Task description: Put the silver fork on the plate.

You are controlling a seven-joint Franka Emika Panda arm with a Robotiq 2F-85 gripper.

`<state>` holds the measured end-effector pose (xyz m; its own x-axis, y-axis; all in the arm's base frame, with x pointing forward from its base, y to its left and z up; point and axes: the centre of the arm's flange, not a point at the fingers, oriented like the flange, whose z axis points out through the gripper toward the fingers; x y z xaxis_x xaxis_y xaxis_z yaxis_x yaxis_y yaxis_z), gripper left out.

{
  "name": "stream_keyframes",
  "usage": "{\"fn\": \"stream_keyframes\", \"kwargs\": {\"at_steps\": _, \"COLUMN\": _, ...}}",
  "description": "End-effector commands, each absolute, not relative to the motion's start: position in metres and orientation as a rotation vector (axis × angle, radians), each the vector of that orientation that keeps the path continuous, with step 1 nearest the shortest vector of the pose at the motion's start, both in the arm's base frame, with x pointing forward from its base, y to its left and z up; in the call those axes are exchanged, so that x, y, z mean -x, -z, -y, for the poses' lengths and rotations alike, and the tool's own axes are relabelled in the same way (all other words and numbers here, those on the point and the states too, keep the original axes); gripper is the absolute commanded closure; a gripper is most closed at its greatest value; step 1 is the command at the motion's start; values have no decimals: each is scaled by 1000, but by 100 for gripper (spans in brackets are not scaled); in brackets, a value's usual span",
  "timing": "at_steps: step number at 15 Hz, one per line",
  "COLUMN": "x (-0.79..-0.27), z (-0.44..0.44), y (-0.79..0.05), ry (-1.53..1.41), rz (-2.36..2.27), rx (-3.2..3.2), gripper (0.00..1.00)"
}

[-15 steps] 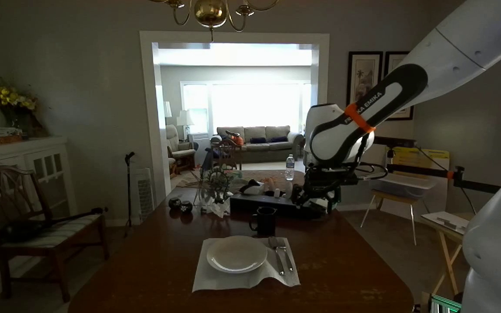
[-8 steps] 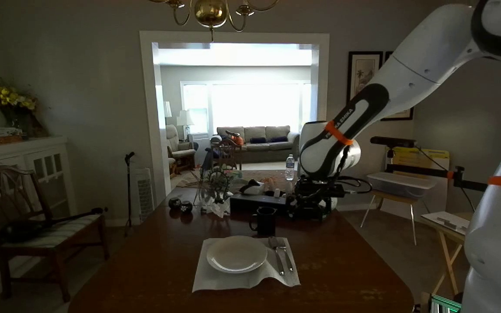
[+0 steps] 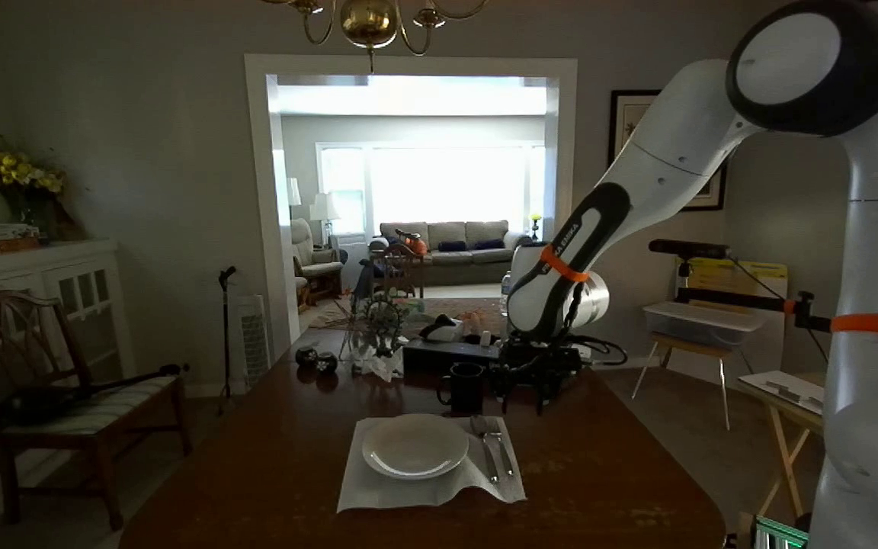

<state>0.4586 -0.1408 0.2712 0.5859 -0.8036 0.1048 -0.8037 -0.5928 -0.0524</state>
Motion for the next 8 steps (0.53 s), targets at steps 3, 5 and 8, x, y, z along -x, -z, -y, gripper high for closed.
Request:
{"fn": "stream_keyframes", "kwargs": {"at_steps": 3, "x": -479, "z": 142, "y": -234, "ry": -190, "rz": 1461, "rx": -2758, "gripper": 59}}
{"fn": "stream_keyframes", "kwargs": {"at_steps": 5, "x": -484, "z": 138, "y": -227, "ry": -195, "rz": 1450, "rx": -2761, "gripper": 56}}
{"fn": "stream_keyframes", "kwargs": {"at_steps": 8, "x": -493, "z": 133, "y": -221, "ry": -209, "rz": 1436, "rx": -2768, "gripper": 49}}
